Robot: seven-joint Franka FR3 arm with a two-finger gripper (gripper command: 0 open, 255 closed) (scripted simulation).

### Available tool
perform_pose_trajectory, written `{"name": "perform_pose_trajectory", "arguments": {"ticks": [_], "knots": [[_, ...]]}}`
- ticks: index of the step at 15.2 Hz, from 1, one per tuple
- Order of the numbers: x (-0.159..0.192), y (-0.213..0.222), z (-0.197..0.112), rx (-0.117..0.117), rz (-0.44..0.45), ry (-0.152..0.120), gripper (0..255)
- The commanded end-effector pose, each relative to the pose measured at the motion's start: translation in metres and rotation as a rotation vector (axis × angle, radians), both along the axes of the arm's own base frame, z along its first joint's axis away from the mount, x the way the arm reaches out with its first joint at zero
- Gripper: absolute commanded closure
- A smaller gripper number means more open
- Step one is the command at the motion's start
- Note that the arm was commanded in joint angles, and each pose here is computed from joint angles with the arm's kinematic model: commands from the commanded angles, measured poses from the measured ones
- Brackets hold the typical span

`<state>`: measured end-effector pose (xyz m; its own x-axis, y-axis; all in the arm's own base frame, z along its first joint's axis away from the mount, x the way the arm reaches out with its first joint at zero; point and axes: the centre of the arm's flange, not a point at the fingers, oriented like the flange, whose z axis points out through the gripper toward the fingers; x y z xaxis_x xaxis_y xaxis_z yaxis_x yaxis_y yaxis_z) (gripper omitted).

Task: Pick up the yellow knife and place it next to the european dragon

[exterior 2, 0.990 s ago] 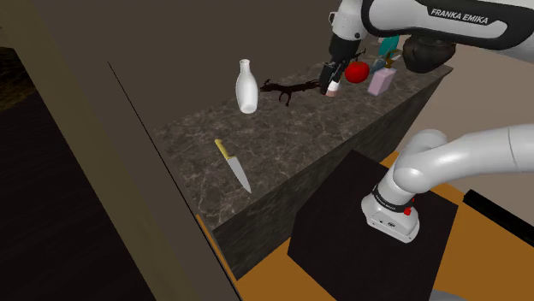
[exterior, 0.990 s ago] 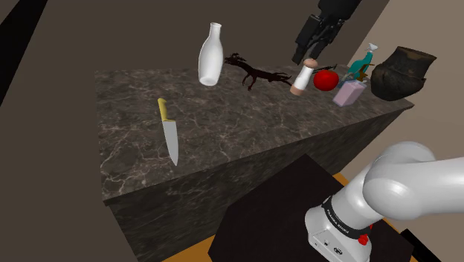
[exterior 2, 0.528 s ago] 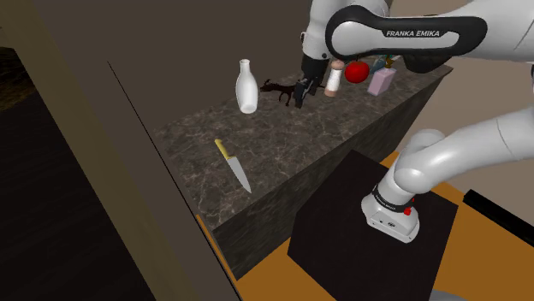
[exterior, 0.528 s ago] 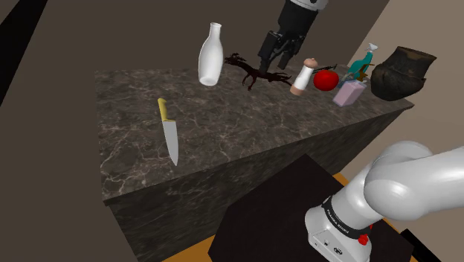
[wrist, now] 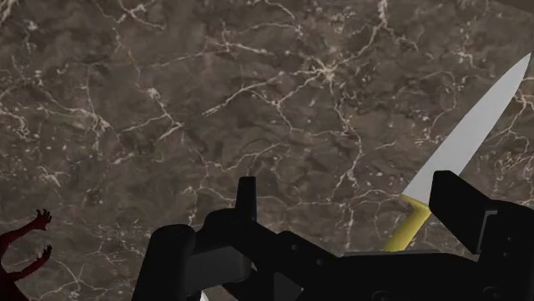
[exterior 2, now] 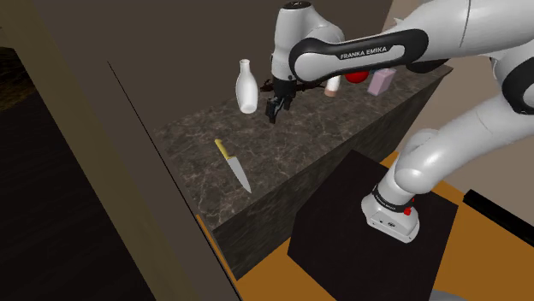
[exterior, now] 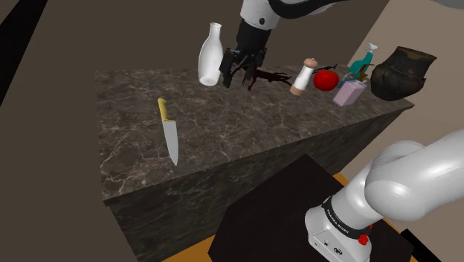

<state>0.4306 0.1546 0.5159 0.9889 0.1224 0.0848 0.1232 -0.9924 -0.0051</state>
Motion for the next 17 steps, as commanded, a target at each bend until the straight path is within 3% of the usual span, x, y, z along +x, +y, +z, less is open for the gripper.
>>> {"name": "perform_pose_trajectory", "arguments": {"ticks": [1, 17], "knots": [[0.015, 0.02, -0.015, 0.003, 0.007, 0.002, 0], [0.123, 0.16, -0.131, 0.013, 0.067, 0.023, 0]]}}
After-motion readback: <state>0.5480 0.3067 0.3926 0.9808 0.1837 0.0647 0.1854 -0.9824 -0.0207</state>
